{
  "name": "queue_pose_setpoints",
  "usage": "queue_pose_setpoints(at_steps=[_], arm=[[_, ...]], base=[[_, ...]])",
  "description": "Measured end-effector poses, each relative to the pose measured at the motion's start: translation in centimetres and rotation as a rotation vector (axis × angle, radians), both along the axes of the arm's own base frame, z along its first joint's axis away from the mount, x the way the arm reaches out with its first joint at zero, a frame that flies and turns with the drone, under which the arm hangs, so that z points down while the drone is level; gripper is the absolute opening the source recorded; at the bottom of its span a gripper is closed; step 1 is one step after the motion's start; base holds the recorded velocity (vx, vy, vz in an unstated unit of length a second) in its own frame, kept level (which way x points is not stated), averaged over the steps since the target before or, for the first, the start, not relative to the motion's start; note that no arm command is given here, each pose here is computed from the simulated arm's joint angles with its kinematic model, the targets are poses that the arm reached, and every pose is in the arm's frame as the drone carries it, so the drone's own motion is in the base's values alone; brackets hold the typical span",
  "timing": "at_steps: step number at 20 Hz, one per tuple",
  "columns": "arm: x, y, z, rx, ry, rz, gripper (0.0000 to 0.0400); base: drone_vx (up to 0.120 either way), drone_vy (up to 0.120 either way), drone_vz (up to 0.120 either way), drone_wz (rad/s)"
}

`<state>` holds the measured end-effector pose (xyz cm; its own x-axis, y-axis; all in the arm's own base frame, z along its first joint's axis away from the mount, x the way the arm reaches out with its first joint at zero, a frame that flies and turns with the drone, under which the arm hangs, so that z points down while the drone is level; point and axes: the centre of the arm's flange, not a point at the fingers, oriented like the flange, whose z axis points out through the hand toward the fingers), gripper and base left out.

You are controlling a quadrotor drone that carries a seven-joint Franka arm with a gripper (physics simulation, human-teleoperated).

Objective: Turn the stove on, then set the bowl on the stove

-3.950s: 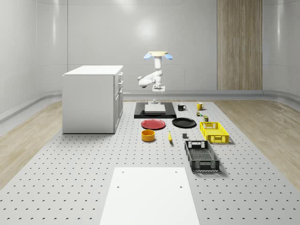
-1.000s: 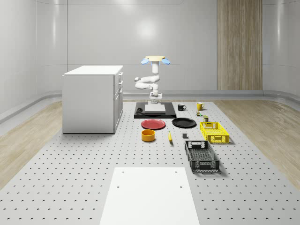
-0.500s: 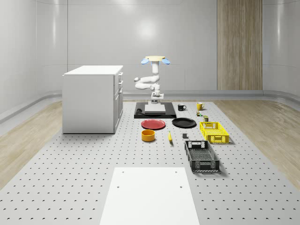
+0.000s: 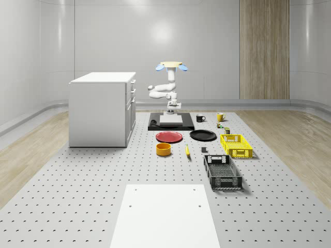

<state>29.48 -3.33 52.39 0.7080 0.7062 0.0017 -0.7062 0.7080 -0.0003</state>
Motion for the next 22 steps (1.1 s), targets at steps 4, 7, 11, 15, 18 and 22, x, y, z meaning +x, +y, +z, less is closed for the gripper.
queue_pose_setpoints(at_steps=[4,7,11,15,18,22], arm=[[0.00,0.0,-1.0,0.000,-0.0001,0.001,0.0400],[0.00,-0.1,-1.3,0.000,-0.0001,0.001,0.0400],[0.00,-0.1,-1.6,0.000,-0.0001,0.001,0.0400],[0.00,-0.1,-1.7,0.000,-0.0002,0.001,0.0400],[0.00,-0.1,-1.7,0.000,-0.0002,0.001,0.0400],[0.00,-0.1,-1.7,0.000,-0.0002,0.001,0.0400]], base=[[0.020,0.000,0.120,0.000],[0.120,-0.120,0.120,0.000],[0.090,-0.110,0.010,0.000],[0.120,0.000,0.000,0.000],[0.120,0.000,0.000,0.000],[0.120,0.000,0.000,0.000]])
